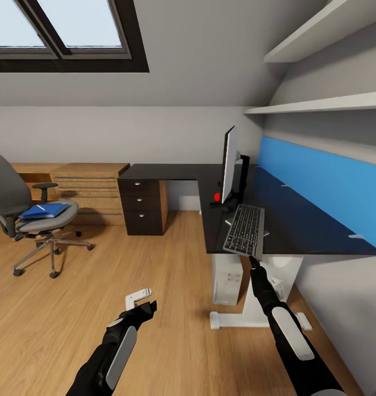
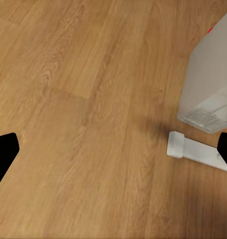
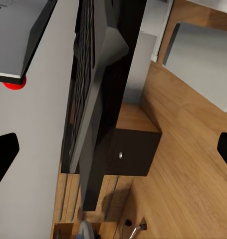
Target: In the bedroom, organize the workspace by keeping the computer under the desk, ensuring the monitor is on the desk, placing the keyboard on the desk next to the monitor, placing the mouse on the desk next to the keyboard, moving the folder from the swivel chair onto the desk next to the mouse, stacking the notebook on top of the folder with the pen on top of the notebook, and positioning the swivel chair next to the desk.
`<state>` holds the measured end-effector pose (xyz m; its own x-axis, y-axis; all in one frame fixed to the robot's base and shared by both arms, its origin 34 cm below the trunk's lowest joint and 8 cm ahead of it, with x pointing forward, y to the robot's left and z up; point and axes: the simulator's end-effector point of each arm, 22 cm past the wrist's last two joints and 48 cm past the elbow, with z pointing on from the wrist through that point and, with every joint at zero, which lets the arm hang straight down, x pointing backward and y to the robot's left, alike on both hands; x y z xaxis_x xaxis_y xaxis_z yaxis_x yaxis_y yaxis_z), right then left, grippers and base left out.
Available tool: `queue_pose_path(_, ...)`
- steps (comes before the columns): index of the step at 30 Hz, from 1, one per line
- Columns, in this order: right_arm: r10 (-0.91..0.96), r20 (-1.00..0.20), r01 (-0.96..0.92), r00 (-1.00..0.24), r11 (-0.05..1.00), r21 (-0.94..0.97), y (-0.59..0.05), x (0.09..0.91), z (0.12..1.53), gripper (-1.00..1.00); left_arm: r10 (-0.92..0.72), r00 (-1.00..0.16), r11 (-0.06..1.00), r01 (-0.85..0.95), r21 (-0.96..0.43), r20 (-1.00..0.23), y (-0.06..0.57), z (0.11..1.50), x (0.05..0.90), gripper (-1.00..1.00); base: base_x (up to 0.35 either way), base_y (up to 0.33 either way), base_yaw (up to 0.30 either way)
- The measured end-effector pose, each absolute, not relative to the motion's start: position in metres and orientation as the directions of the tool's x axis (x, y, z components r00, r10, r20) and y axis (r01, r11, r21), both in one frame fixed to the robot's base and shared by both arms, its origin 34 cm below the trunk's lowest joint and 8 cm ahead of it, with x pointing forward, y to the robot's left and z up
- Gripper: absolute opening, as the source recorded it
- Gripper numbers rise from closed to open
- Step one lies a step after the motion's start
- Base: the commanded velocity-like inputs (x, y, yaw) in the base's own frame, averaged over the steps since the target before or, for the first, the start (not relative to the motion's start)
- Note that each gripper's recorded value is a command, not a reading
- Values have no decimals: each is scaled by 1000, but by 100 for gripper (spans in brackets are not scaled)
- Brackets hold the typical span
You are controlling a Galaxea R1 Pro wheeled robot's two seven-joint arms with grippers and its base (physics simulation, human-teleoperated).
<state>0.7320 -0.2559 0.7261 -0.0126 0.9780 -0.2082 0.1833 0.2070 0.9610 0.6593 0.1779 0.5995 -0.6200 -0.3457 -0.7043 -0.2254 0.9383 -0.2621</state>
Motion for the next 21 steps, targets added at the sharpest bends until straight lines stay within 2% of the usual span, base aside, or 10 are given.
queue_pose_path(3, 978, -209, 184, -9, 207, 961, -257, 732, 726, 100, -345, -621, 939, -226, -261, -704, 178, 599, 659, 100, 212, 103, 0)
queue_pose_path(21, 977, -211, 194, -1, 207, 959, -263, 731, 724, 100, -343, -621, 939, -225, -259, -704, 178, 599, 659, 100, 95, 9, 0)
